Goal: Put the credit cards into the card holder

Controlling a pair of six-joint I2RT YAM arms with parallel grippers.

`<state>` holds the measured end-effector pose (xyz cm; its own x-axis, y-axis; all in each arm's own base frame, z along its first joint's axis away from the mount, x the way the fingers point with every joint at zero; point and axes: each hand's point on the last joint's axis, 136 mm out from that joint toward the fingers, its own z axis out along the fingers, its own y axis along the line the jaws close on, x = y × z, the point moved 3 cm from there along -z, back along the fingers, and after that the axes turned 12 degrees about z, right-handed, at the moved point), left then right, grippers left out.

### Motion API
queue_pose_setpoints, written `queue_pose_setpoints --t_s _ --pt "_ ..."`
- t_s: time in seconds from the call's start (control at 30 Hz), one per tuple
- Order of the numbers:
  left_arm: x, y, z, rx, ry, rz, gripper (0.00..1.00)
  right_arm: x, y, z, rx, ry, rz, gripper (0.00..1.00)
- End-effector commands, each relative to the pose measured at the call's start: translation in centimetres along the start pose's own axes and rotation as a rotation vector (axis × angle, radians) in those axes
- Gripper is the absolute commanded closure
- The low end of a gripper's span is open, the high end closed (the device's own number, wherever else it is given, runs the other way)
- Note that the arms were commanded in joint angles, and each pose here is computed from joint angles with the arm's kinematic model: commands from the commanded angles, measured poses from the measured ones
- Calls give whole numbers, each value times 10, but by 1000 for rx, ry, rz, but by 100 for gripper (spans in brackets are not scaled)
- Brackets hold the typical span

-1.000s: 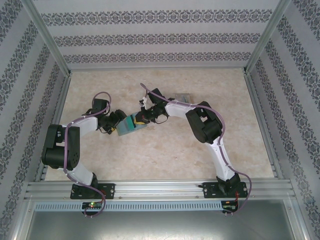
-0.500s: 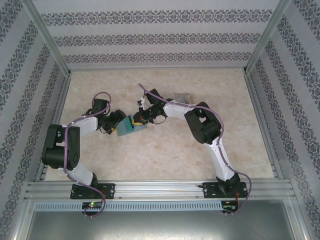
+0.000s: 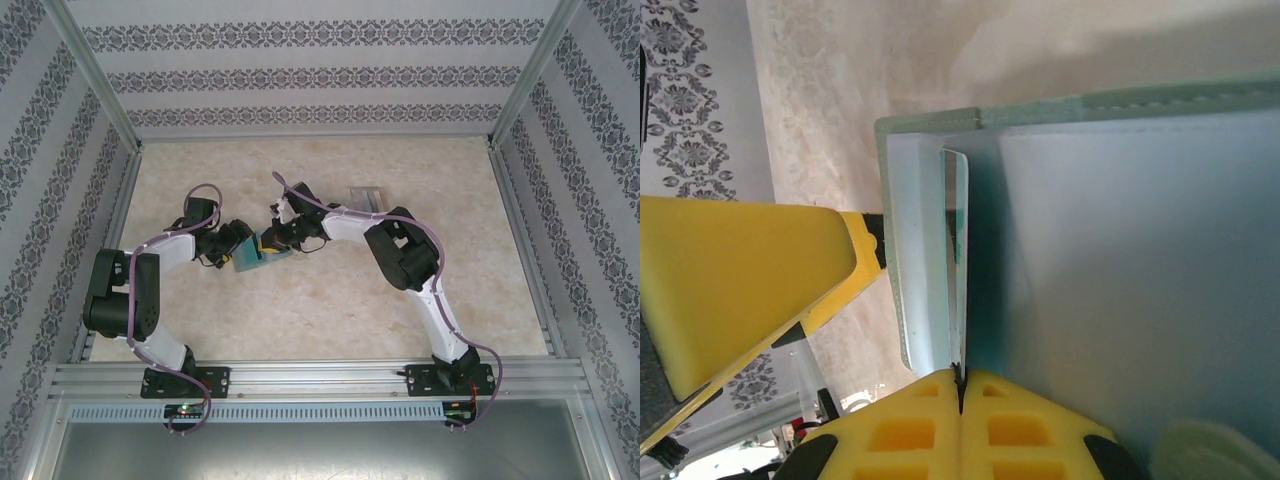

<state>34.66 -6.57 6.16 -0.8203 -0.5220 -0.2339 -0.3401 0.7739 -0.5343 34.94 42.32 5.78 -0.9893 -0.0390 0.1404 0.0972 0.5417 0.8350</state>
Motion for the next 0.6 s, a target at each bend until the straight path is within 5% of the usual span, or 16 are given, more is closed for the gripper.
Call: queue_pose_setpoints --t_s 0.0,0.27,0.57 --pt "7 -1 1 3 17 -6 19 4 -4 14 10 16 9 100" --pt "8 0 1 -3 17 -3 19 6 2 21 23 13 1 94" --pt "-18 8 -32 -160 -80 96 16 -3 13 -1 90 -147 -38 79"
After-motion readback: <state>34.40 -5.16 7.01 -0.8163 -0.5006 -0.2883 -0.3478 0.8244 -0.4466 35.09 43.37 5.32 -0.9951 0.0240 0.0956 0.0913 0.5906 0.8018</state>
